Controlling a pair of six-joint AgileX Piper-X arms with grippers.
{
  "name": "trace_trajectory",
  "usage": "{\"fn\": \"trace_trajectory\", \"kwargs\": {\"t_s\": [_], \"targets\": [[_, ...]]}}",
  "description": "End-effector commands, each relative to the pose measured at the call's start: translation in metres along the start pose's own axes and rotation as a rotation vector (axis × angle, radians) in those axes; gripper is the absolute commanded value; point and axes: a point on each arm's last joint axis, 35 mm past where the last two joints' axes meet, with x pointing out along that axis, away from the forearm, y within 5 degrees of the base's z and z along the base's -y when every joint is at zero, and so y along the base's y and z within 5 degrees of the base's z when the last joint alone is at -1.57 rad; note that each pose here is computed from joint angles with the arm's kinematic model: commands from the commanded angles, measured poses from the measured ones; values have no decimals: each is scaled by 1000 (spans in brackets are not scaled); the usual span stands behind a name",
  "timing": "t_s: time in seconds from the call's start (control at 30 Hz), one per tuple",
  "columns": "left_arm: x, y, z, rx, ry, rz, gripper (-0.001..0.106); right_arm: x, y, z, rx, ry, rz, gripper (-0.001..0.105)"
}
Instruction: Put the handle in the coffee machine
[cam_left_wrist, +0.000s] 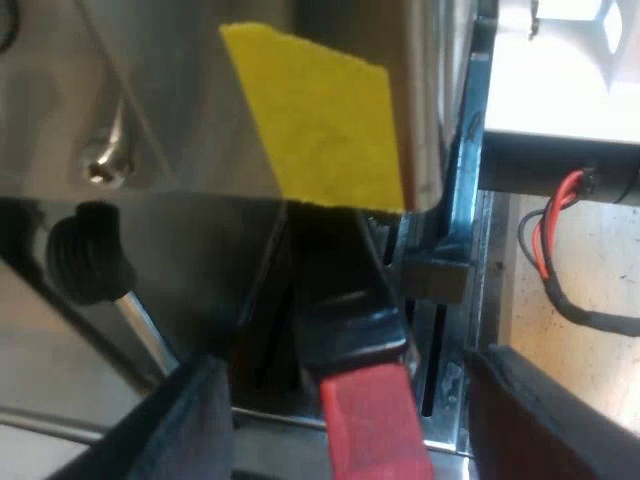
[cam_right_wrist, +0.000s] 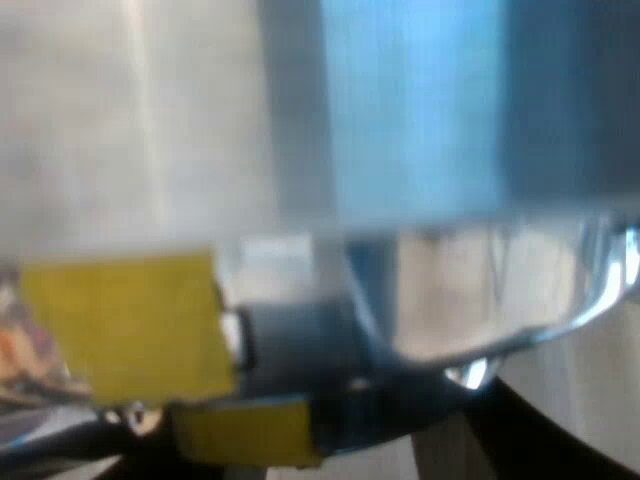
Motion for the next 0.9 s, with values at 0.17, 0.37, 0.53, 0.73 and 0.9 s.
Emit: {"fn": "trace_trajectory", "kwargs": {"t_s": [0.17,0.37,0.53,0.73,0.9], "targets": [[-24,-4,6,13,-114,44,55,4,-9,26,118,-85,-38,36],[-31,-4,12,-48,-119,53,55,4,-9,28,124,-89,-40,36],[-35,1,22,-68,-73,93,49,4,-9,29,132,-95,-43,36],[-22,18,21,-116,202,268,1,4,-9,29,132,-95,-43,36],[6,18,26,-124,265,223,1,4,-9,29,132,-95,-43,36]]}}
